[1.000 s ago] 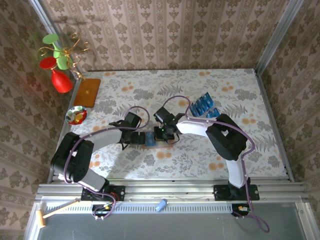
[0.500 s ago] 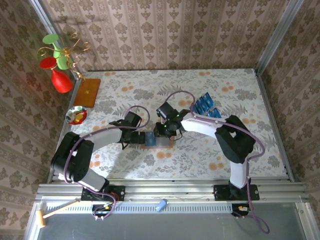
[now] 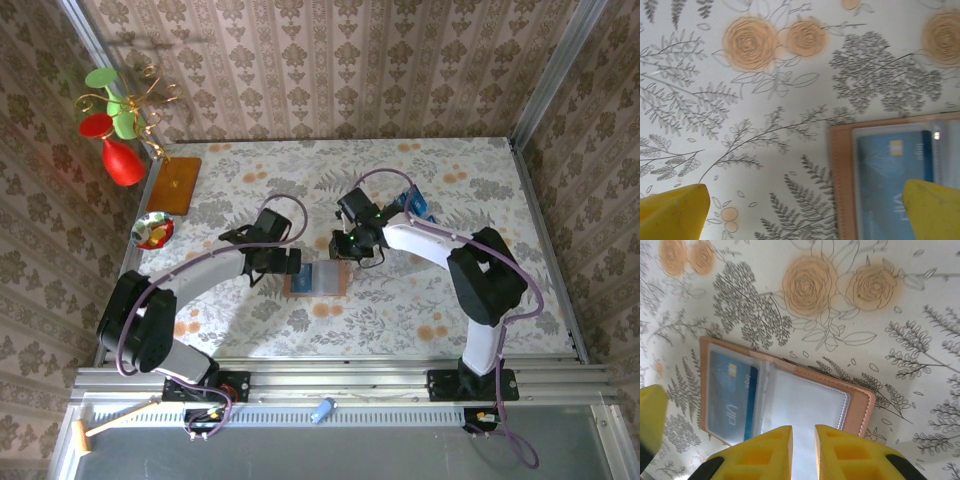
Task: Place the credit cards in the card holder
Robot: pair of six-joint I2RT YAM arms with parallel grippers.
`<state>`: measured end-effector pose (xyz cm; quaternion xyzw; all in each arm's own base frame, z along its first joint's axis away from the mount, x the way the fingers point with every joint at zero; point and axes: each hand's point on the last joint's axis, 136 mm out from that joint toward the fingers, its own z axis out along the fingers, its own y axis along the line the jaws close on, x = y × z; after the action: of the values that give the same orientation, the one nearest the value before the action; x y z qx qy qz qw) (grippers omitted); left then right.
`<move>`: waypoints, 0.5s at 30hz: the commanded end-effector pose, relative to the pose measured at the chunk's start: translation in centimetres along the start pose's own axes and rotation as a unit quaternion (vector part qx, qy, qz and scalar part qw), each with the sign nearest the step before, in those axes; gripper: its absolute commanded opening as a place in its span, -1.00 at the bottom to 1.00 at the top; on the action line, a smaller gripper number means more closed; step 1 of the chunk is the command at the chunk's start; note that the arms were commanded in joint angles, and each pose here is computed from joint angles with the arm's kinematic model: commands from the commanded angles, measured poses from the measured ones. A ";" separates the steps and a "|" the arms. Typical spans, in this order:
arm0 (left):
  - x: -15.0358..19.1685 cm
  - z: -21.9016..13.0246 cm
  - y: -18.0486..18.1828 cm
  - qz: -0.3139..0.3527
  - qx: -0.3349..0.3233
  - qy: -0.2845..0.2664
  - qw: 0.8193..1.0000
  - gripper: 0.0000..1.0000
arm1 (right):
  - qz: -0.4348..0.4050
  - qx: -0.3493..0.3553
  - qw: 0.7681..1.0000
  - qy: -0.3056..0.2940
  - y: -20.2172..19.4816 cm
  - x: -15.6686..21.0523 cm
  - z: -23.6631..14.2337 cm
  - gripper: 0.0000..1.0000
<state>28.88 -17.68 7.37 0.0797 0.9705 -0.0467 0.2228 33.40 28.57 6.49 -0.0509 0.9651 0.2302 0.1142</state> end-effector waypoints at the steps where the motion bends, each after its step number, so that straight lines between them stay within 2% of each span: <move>1: -0.5 -0.4 -1.2 0.001 0.009 -0.004 1.000 1.00 | -0.005 -0.010 0.999 0.033 -0.2 1.7 1.6 -0.64; 15: 0.6 1.1 -4.0 0.026 0.029 0.004 0.999 1.00 | 0.012 -0.010 0.998 0.054 -1.0 3.1 4.3 -0.73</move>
<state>28.10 -20.95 6.44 0.1173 0.9677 -0.0573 0.2157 32.09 29.08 2.69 -0.0571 0.9681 0.2315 0.0776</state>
